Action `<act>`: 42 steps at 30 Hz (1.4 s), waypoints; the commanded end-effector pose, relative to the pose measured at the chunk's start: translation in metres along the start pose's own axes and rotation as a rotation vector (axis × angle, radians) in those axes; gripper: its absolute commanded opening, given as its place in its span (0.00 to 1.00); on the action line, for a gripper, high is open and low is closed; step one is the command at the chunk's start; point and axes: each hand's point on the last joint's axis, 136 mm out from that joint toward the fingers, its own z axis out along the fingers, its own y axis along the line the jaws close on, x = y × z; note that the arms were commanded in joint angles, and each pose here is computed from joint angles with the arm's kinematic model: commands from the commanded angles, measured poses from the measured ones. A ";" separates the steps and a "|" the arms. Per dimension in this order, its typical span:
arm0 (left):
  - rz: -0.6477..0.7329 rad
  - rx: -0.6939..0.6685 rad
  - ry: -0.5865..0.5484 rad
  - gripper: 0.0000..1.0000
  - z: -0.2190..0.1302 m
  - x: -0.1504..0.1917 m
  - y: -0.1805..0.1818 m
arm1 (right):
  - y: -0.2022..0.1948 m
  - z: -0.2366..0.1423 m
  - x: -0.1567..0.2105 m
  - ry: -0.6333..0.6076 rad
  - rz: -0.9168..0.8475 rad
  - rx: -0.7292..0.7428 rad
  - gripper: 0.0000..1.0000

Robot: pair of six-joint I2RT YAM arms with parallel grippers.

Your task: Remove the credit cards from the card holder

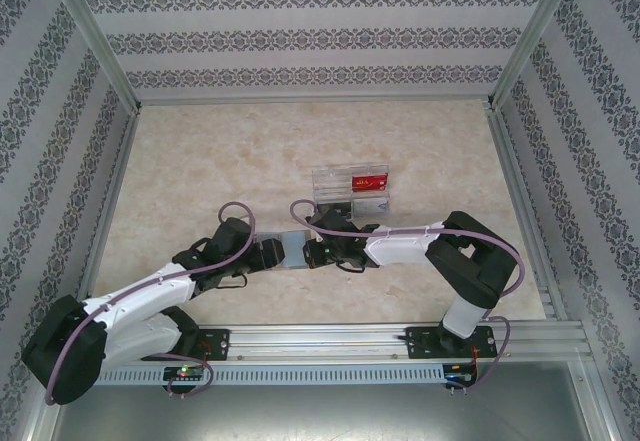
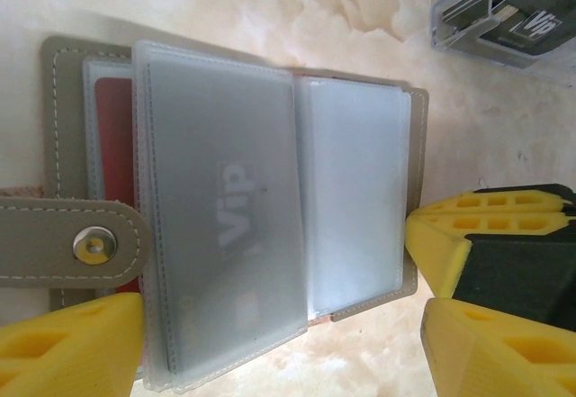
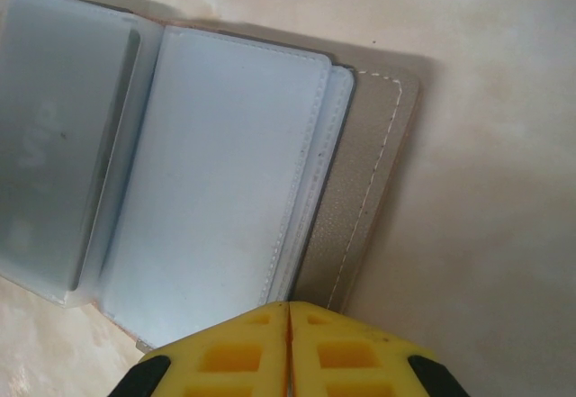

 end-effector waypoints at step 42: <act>0.033 0.000 0.078 0.82 0.021 0.009 -0.009 | 0.014 0.006 0.005 0.030 -0.002 -0.033 0.12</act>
